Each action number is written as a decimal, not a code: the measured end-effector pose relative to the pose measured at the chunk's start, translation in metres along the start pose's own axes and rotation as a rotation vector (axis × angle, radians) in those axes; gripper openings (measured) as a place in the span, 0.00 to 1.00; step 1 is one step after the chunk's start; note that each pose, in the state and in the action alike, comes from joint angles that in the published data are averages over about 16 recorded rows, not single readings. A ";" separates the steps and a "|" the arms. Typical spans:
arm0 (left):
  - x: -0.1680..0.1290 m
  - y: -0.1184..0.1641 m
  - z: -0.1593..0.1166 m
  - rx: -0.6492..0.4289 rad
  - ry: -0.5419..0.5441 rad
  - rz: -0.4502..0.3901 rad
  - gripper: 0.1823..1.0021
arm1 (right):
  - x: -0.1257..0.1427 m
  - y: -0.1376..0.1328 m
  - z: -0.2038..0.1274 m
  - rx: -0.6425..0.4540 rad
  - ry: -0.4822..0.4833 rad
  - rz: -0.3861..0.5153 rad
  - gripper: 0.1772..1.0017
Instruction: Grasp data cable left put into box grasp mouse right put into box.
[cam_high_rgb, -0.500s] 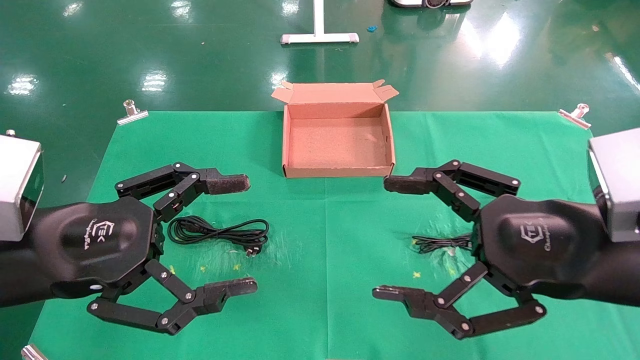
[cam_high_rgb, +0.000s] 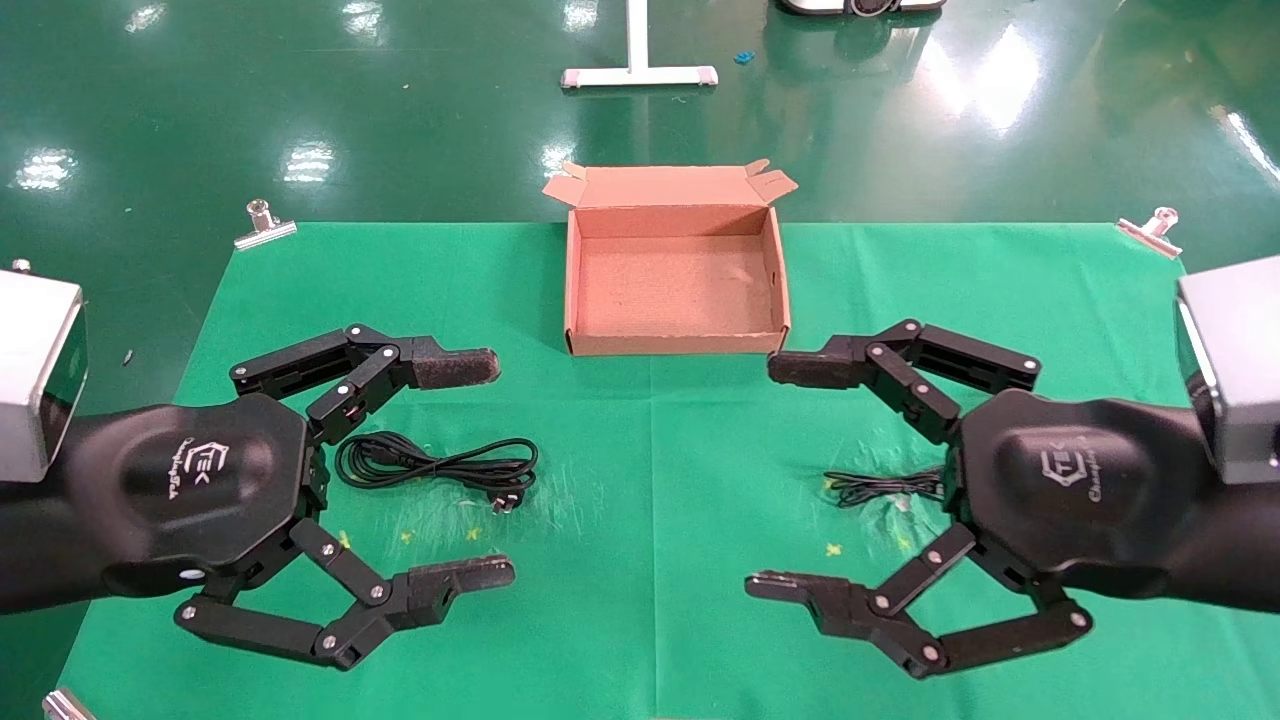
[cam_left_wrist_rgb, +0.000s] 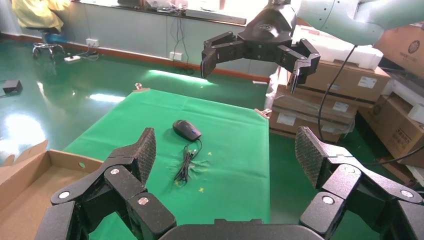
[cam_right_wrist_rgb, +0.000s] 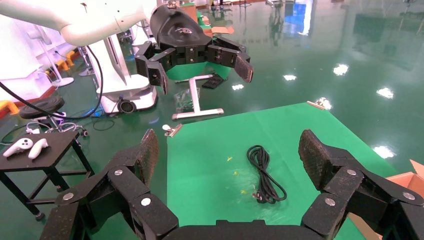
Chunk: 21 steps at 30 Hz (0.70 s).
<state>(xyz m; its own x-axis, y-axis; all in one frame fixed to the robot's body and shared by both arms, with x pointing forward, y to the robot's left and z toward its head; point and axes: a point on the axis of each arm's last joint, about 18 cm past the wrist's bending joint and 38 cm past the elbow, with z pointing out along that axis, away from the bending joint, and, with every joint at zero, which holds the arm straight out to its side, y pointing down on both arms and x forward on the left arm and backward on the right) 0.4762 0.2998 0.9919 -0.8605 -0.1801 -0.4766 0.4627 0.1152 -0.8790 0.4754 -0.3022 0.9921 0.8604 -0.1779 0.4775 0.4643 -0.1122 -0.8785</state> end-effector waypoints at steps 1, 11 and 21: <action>0.000 0.000 0.000 0.000 0.000 0.000 1.00 | 0.000 0.000 0.000 -0.001 0.000 -0.001 1.00; -0.003 0.021 0.002 -0.174 -0.006 0.008 1.00 | 0.002 0.008 -0.004 -0.114 0.019 -0.047 1.00; -0.033 0.068 0.010 -0.636 -0.022 0.102 1.00 | 0.011 0.024 -0.014 -0.319 0.055 -0.117 1.00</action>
<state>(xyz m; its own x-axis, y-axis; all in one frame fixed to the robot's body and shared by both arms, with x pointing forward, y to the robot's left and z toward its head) 0.5387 0.3040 0.9476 -0.8110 -0.1565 -0.5638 0.3198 0.6883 -0.6511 0.4930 -0.3202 0.9768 0.7883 -0.1974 0.5828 0.4629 -0.4338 -0.7730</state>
